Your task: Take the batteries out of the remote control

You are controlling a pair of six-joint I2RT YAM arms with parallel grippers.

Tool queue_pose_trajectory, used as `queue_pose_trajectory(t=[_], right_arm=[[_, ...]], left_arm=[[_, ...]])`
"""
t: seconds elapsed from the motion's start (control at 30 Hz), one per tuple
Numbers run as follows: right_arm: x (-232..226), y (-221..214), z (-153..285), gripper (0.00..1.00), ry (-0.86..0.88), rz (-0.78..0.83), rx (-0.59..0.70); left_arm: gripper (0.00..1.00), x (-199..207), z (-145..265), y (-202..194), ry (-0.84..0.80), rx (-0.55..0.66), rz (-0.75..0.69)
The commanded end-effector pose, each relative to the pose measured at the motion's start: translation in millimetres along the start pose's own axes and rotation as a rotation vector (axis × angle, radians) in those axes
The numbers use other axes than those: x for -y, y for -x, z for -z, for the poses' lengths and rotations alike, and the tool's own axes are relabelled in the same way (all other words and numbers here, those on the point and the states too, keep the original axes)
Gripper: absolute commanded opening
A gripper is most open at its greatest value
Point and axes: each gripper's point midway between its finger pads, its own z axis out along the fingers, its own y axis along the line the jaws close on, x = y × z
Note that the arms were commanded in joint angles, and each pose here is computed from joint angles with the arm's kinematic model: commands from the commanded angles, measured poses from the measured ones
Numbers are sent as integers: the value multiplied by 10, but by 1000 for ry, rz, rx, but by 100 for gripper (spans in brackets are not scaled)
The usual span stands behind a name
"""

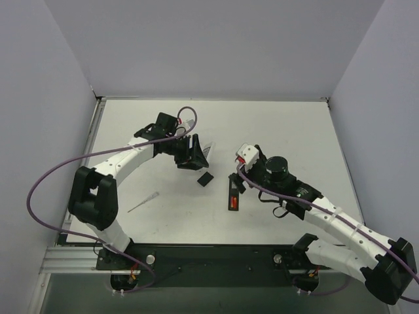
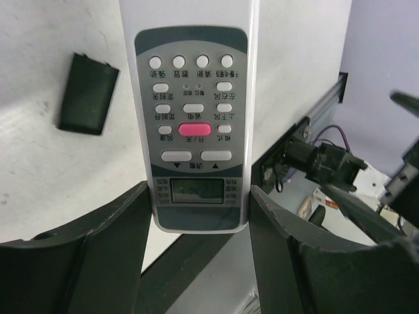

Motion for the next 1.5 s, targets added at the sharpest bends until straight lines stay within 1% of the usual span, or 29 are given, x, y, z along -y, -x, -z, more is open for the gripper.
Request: queue_pose_trajectory(t=[0.0, 0.07, 0.17, 0.2, 0.3, 0.33, 0.37, 0.57, 0.73, 1.07, 1.17, 1.27, 1.3, 1.37, 1.47], right_arm=[[-89, -17, -140, 80, 147, 446, 84], [-118, 2, -176, 79, 163, 497, 111], [-168, -75, -246, 78, 217, 604, 93], [-199, -80, -284, 76, 242, 630, 88], [-198, -53, -373, 75, 227, 716, 101], [-147, -7, -403, 75, 189, 777, 110], [-155, 0, -416, 75, 187, 803, 110], [-260, -29, -477, 73, 214, 902, 107], [-381, -124, -474, 71, 268, 951, 97], [-588, -144, -466, 68, 333, 990, 120], [-647, -189, -481, 66, 365, 1001, 110], [-673, -237, -503, 60, 387, 1000, 95], [-680, -252, -509, 56, 391, 998, 92], [-690, -286, -525, 54, 397, 996, 84], [-700, -312, -526, 43, 402, 993, 79]], left_arm=[[0, 411, 236, -179, -143, 2, -82], [0, 390, 253, -310, -133, -28, -77], [0, 436, 300, -473, -143, -61, -101], [0, 440, 307, -502, -143, -64, -112], [0, 477, 268, -629, -150, -86, -119], [0, 474, 245, -672, -152, -99, -116], [0, 489, 231, -699, -157, -109, -117], [0, 540, 182, -789, -163, -135, -124], [0, 548, 158, -808, -160, -152, -124], [0, 531, 141, -893, -150, -195, -136], [0, 546, 150, -911, -155, -203, -143], [0, 569, 181, -904, -157, -204, -156], [0, 572, 186, -913, -156, -208, -157], [0, 588, 205, -930, -163, -218, -159], [0, 609, 234, -943, -170, -226, -172]])
